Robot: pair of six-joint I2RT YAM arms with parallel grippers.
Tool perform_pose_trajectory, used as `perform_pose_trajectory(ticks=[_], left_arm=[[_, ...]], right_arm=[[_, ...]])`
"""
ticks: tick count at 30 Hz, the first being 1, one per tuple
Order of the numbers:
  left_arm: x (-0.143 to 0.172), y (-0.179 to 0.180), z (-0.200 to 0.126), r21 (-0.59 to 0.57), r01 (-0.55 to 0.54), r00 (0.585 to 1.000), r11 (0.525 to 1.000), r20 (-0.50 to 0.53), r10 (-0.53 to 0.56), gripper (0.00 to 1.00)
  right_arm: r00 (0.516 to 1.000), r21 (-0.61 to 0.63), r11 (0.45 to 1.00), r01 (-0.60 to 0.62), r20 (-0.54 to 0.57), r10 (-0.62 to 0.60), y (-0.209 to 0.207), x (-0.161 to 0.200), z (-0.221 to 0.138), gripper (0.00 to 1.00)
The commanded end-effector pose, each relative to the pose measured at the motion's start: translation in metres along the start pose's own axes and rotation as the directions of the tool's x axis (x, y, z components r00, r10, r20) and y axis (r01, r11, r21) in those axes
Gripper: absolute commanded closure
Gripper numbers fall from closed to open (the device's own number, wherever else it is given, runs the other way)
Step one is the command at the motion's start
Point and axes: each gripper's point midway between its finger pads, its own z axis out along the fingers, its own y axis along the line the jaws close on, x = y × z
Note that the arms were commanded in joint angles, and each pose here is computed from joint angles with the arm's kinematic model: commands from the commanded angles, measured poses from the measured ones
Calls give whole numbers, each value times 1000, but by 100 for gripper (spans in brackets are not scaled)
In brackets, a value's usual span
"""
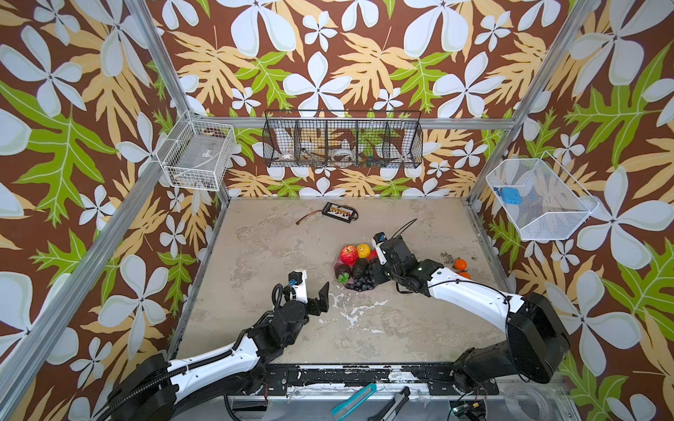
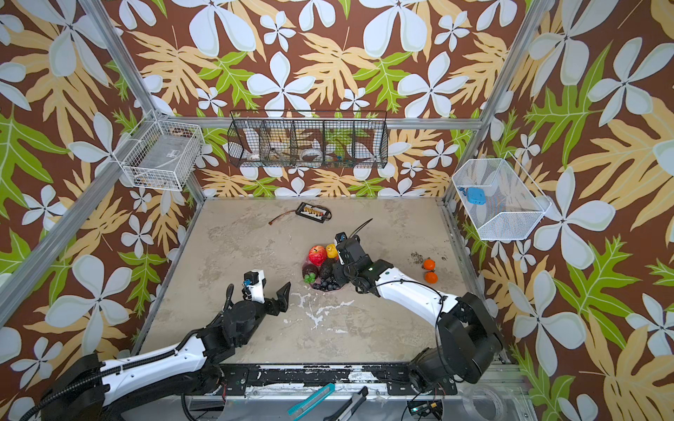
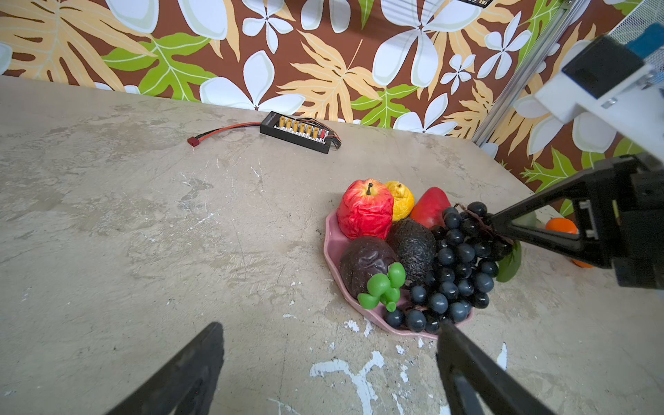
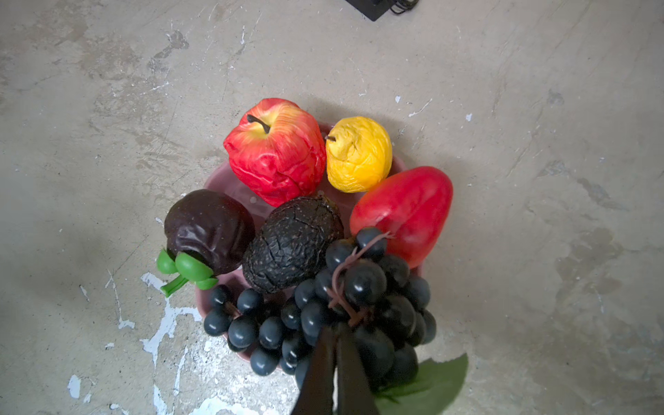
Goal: Arrange fruit in a fruit bowl
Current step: Place the fruits in the fruit bowl.
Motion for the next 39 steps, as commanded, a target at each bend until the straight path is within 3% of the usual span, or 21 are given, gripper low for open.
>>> perform_pose_trajectory(ticks=[1,16,24,39], left_arm=[[-8,-2,0,3,5,1000,1000,27,-6,7],[-9,-1,-1,3,7,1000,1000,30,-7,7],[-10,-1,-1,3,8,999,1000,31,-8,7],[-10,-1,-2,0,7,999,1000,33,-7,7]], right_arm=[[1000,6,1000,14,-10,-14,1,0,8,100],[1000,30,1000,6,-23,-5,-5,8,9,100],[1000,47,999,-1,-3,1,-8,0,-1,81],[995,161,986,-50,97,35,-39,-16,-35,58]])
